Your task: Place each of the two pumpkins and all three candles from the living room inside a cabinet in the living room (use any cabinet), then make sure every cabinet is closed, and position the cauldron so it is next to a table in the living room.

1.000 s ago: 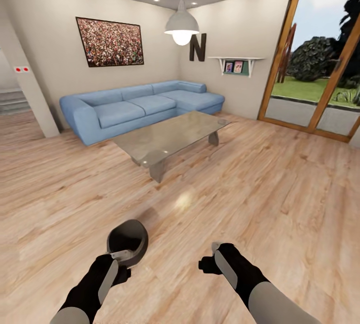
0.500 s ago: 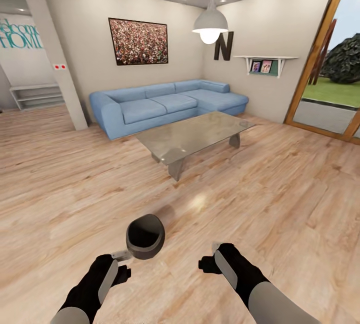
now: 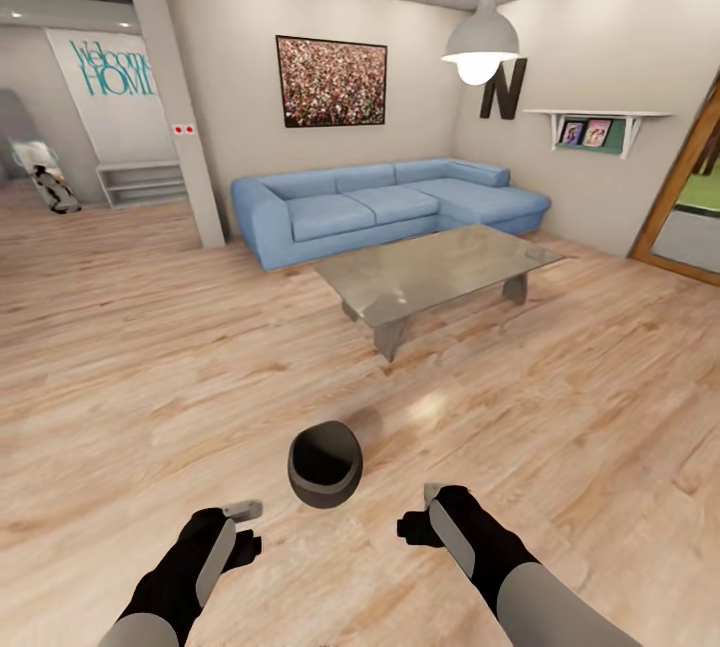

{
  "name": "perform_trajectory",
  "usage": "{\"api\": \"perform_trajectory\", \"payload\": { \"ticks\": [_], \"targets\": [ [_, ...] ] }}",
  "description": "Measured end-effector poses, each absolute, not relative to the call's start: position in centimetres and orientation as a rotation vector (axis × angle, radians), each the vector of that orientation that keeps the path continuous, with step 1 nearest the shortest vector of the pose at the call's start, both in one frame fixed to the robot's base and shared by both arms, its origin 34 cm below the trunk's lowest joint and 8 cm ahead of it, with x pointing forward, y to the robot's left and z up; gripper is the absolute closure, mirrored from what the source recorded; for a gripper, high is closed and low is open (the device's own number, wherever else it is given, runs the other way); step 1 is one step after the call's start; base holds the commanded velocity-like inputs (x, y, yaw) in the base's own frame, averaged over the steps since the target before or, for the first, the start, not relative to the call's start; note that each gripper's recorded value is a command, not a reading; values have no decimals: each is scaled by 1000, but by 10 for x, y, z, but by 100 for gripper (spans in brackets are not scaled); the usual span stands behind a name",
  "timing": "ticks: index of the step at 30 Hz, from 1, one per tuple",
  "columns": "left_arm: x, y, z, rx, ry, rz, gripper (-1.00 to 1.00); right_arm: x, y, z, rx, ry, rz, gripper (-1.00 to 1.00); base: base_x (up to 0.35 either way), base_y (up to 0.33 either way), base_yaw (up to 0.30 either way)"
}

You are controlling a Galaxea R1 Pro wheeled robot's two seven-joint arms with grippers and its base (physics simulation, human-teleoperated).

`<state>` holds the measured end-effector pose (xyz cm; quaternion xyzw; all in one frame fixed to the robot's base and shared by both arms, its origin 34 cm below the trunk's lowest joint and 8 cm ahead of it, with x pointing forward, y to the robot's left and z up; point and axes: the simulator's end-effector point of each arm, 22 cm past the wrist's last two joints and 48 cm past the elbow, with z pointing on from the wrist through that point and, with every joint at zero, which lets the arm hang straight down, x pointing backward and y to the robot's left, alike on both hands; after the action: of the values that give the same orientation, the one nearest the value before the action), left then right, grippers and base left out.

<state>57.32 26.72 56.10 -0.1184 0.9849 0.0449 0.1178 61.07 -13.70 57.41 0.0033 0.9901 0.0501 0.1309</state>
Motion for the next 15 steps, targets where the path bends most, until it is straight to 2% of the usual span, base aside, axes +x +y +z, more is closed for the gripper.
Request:
{"api": "perform_trajectory", "payload": {
  "ticks": [12, 15],
  "targets": [
    [572, 267, 559, -347, 2886, 133, -100, 610, -137, 572, 10, 2879, 146, -100, 0, 0, 286],
    [572, 267, 559, -347, 2887, 133, -100, 613, -138, 572, 17, 2865, 143, -100, 0, 0, 176]
  ]
}}
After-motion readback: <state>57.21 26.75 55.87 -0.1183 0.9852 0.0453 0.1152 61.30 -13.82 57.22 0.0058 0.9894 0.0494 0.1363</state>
